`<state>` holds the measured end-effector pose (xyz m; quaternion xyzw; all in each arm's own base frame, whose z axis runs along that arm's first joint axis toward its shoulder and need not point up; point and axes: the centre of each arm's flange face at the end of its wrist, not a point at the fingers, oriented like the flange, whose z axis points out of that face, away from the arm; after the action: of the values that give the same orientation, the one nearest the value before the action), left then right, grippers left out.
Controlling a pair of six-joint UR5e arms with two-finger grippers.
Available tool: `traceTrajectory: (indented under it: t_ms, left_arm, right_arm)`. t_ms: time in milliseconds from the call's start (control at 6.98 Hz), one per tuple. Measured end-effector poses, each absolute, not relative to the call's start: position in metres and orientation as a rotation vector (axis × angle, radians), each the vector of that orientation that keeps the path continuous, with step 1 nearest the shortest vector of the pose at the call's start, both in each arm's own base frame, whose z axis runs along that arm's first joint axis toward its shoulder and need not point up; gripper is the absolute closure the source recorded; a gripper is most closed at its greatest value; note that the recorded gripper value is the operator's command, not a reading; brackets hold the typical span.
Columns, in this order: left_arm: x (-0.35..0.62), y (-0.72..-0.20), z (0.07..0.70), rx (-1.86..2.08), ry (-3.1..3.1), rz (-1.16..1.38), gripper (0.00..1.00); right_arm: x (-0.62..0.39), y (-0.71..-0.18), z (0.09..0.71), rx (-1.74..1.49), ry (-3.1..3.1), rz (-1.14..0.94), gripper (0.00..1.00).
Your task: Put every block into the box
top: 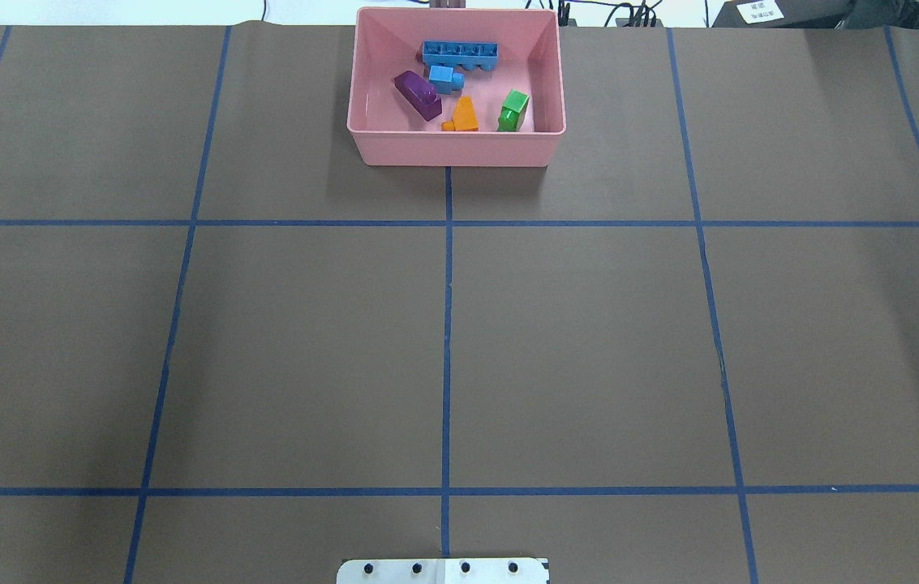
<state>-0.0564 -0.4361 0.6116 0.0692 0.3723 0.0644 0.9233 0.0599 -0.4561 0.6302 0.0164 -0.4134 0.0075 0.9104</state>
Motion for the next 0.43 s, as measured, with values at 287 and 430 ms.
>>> traceTrajectory:
  t_ms: [287, 430]
  left_arm:
    - [-0.0566, -0.4358, 0.6113, 0.142, 0.766, 0.131, 0.00]
    - [-0.0566, -0.4356, 0.6113, 0.141, 0.767, 0.129, 0.00]
  right_arm:
    - [0.0608, -0.4536, 0.6333, 0.032, -0.851, 0.013, 0.00]
    - [0.0616, -0.4514, 0.6358, 0.028, -0.850, 0.015, 0.00]
